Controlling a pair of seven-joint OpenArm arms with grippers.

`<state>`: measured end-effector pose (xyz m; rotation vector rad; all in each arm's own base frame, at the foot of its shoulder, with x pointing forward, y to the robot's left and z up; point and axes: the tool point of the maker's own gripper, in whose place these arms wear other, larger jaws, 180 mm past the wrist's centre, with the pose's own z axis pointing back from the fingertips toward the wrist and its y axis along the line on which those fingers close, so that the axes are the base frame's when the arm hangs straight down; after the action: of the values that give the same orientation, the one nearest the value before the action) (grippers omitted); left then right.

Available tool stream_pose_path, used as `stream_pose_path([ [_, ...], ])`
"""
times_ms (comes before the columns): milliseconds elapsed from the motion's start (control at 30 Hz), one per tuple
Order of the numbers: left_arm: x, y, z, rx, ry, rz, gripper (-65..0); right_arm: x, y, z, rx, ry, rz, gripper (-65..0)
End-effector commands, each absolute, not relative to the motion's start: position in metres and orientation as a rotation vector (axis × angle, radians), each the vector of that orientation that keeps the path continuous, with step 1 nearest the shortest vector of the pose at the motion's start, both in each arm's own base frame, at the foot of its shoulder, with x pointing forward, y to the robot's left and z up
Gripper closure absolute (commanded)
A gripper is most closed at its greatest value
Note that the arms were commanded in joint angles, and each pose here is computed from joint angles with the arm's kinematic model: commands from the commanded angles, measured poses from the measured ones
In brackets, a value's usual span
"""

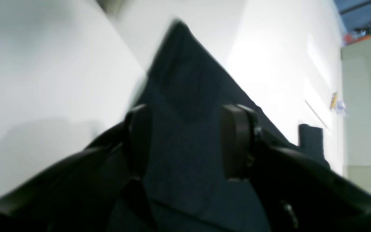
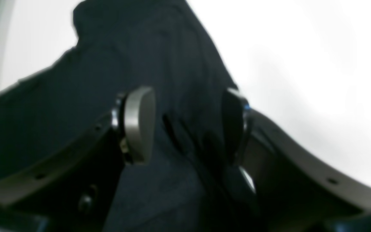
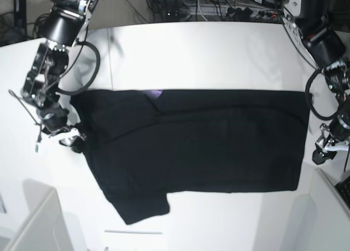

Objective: Fold the T-shirt properly
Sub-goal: 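Release the shirt and raise both grippers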

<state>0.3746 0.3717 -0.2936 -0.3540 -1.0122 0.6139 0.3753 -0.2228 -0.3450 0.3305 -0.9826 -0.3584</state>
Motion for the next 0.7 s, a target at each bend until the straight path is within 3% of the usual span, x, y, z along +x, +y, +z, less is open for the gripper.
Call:
stream_pose_path([
  [0,0.373,0.378,-0.267,-0.329,-1.092,0.572,-32.3,0.378,-0.238,-0.32,0.312,-1.068,-0.376,-31.2],
  [200,0.293,0.386,-0.261,-0.177,-1.14,0.541,-31.6,0.32,-0.255,-0.316,0.218,-1.07,-0.549,-31.2],
  [367,0.239,0.393,-0.287,-0.106,-1.092,0.555,-31.4,0.276,-0.245,-0.336,0.206,-1.0,-0.656,-31.2],
  [567,0.214,0.383,-0.331,-0.052,-1.003,0.523,-31.4,0.238,-0.234,-0.376,0.219,-0.877,-0.754,-31.4],
  [667,0.21,0.381,-0.352,-0.045,-1.011,0.538,-31.3,0.227,-0.223,-0.401,0.311,-0.808,-0.825,-31.8],
])
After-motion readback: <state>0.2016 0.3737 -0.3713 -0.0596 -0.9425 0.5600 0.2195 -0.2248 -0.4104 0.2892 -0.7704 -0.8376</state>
